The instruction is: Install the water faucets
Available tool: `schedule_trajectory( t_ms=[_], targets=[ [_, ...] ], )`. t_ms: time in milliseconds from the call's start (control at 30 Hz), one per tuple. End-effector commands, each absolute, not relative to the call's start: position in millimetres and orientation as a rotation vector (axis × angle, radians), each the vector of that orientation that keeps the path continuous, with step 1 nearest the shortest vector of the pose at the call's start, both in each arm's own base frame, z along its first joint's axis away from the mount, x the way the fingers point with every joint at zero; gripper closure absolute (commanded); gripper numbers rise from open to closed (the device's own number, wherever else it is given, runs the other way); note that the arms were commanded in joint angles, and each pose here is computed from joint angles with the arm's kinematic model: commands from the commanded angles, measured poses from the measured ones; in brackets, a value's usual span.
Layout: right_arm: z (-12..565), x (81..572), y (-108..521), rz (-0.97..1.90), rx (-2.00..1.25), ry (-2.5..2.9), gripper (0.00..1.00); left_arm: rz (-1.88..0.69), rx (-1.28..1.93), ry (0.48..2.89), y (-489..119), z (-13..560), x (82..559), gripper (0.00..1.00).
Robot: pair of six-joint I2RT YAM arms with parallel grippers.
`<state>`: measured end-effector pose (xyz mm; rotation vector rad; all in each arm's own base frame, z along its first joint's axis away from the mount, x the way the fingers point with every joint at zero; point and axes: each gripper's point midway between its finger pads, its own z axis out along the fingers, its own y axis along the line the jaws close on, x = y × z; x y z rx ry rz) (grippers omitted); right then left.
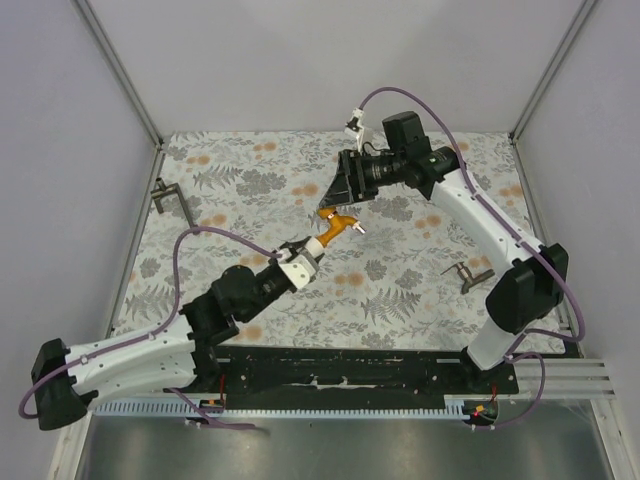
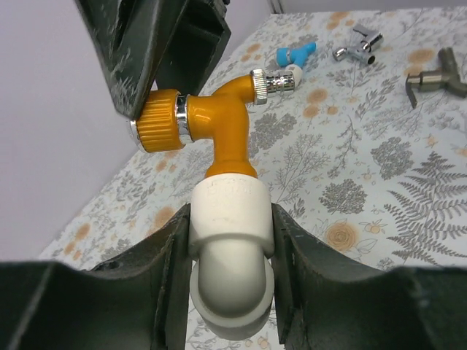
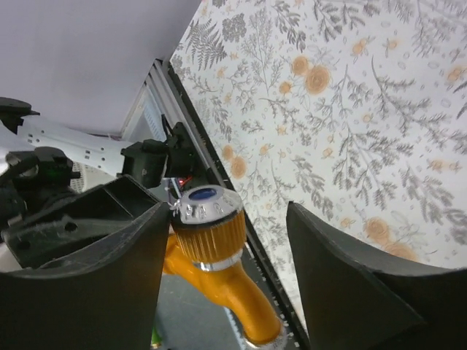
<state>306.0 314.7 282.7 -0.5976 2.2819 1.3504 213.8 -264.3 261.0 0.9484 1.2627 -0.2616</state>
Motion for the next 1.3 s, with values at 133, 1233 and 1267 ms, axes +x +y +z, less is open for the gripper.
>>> schedule_trajectory(
  t_ms=[133,1233,1267],
  targets=[
    [344.7,294.1,296.5,1.23,-0.974,1.783,0.24,-0.73,0.515,1.332,-227.1,286.8,211.9,0.98],
    [371.2,222.9,284.9,1.154,-1.37,1.096,0.21,-1.594,0.74,1.275,-262.2,383.9,173.5,0.98],
    [370.2,223.6,285.8,1.17,-1.372,1.099,0.24,-1.594,0.739,1.266,-262.4,386.6,174.8,0.98]
  ],
)
